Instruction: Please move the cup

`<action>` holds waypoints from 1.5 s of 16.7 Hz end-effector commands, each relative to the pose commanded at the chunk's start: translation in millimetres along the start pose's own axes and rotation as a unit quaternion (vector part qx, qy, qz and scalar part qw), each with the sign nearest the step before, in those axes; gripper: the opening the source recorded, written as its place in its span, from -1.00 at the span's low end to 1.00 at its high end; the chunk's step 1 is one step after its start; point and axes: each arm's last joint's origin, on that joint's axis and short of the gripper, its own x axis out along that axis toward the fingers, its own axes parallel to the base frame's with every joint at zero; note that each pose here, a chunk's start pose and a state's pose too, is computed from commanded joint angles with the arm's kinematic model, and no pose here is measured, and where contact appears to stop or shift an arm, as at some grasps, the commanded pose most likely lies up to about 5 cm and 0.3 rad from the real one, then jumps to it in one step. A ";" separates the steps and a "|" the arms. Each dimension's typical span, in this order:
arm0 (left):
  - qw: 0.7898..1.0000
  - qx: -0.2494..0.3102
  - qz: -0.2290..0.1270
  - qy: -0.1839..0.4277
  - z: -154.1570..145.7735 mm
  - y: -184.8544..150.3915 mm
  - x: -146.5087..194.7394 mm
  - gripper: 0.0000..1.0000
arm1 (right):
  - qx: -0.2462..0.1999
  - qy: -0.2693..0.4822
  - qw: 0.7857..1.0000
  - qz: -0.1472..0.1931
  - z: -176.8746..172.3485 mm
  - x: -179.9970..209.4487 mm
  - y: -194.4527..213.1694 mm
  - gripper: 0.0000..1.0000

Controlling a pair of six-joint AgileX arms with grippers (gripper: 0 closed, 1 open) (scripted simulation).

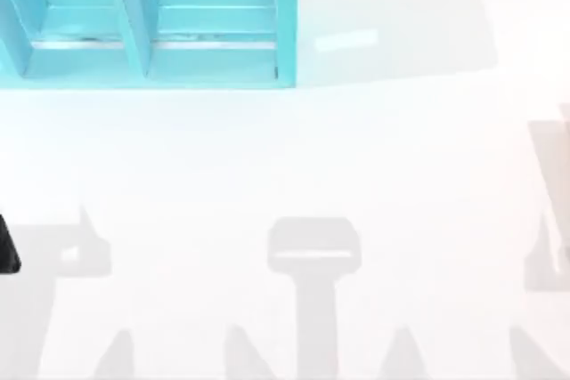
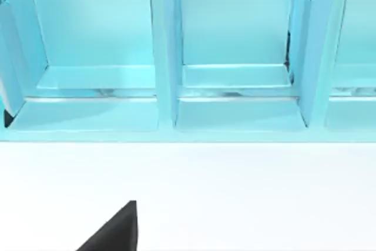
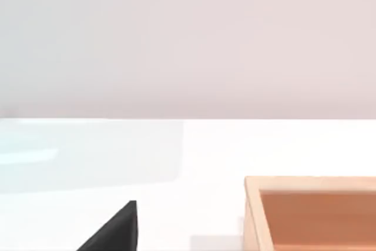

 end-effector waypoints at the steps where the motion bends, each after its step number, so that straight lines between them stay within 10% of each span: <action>1: 0.999 0.004 0.003 0.032 11.3 1.6 1.9 1.00 | 0.000 0.000 1.000 0.000 0.0 0.0 0.0 1.00; 6: 0.965 0.021 0.013 0.262 60.9 13.9 45.0 1.00 | 0.000 0.000 1.000 0.000 0.0 0.0 0.0 1.00; 13: 0.840 0.020 -0.005 0.542 79.8 42.0 142.3 1.00 | 0.000 0.000 1.000 0.000 0.0 0.0 0.0 1.00; 18: 0.781 0.009 -0.022 0.623 78.3 58.2 186.6 1.00 | 0.000 0.000 1.000 0.000 0.0 0.0 0.0 1.00; 25: 0.774 0.008 -0.026 0.633 77.8 59.1 193.0 1.00 | 0.000 0.000 1.000 0.000 0.0 0.0 0.0 1.00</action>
